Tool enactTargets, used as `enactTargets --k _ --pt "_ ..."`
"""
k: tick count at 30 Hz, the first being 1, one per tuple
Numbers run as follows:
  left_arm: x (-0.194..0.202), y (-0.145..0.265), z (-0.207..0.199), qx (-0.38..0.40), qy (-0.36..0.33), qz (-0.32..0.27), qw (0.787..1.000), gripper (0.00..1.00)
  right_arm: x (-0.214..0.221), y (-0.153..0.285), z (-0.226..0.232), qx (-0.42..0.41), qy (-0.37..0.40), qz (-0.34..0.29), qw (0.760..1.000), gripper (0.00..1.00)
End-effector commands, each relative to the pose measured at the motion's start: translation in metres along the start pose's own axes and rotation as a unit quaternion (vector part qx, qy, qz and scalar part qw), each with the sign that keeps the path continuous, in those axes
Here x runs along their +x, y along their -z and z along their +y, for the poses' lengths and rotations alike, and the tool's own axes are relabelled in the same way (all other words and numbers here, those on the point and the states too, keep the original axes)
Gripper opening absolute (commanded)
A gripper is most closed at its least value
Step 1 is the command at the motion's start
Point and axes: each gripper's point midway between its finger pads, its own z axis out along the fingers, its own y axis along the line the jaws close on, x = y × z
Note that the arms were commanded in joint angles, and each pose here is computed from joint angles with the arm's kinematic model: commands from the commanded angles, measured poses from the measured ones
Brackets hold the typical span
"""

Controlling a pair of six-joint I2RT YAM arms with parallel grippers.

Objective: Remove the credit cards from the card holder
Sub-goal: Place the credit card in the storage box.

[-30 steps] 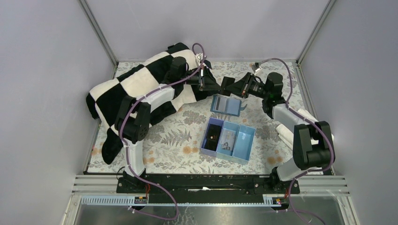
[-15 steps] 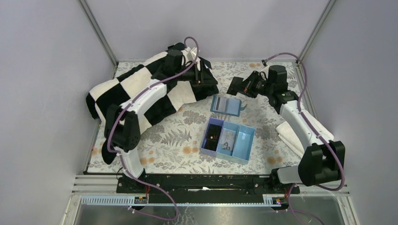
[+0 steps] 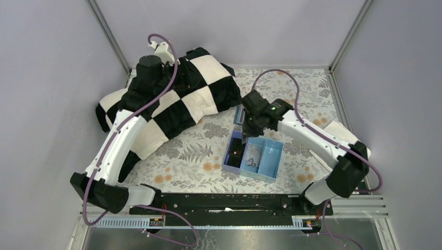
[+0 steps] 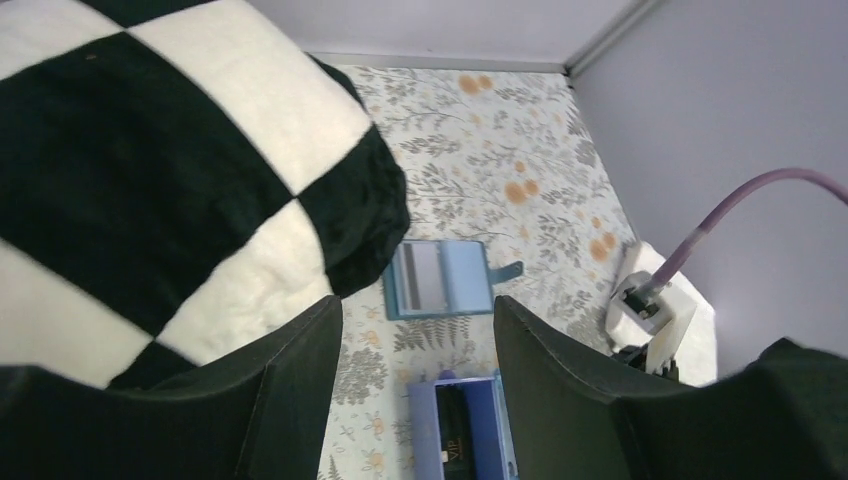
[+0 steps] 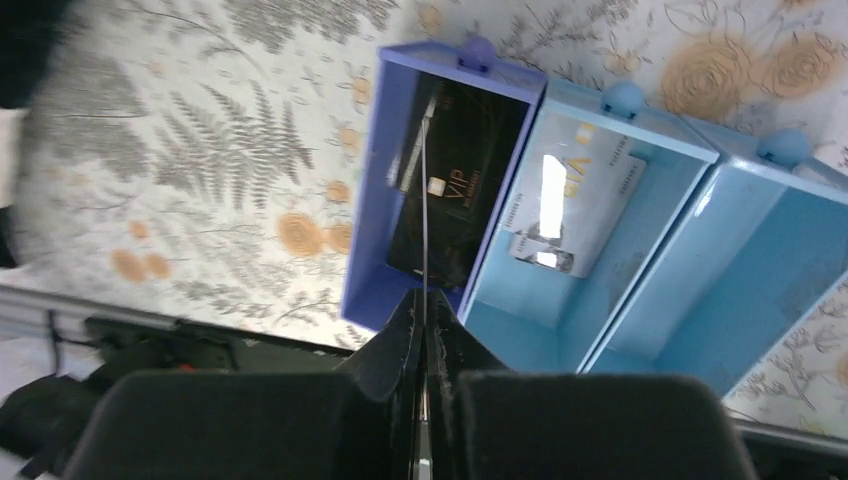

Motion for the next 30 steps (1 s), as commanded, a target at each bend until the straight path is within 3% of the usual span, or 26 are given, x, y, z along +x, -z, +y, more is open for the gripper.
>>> enactTargets --k 1,13,30 --pt "-0.001 0.02 0.027 -0.072 -0.012 -0.029 0.997 0.61 0.016 -0.014 -0.012 0.073 0.002 -0.003 0.997 0.0" --pt "0.031 0.022 0.015 -0.021 0.001 0.02 1.0 0.61 0.037 -0.059 -0.006 0.154 -0.017 0.023 0.988 0.0" --pt "0.056 0.025 0.016 -0.006 -0.008 0.057 0.998 0.62 0.053 -0.073 -0.032 0.278 -0.028 0.018 0.96 0.0"
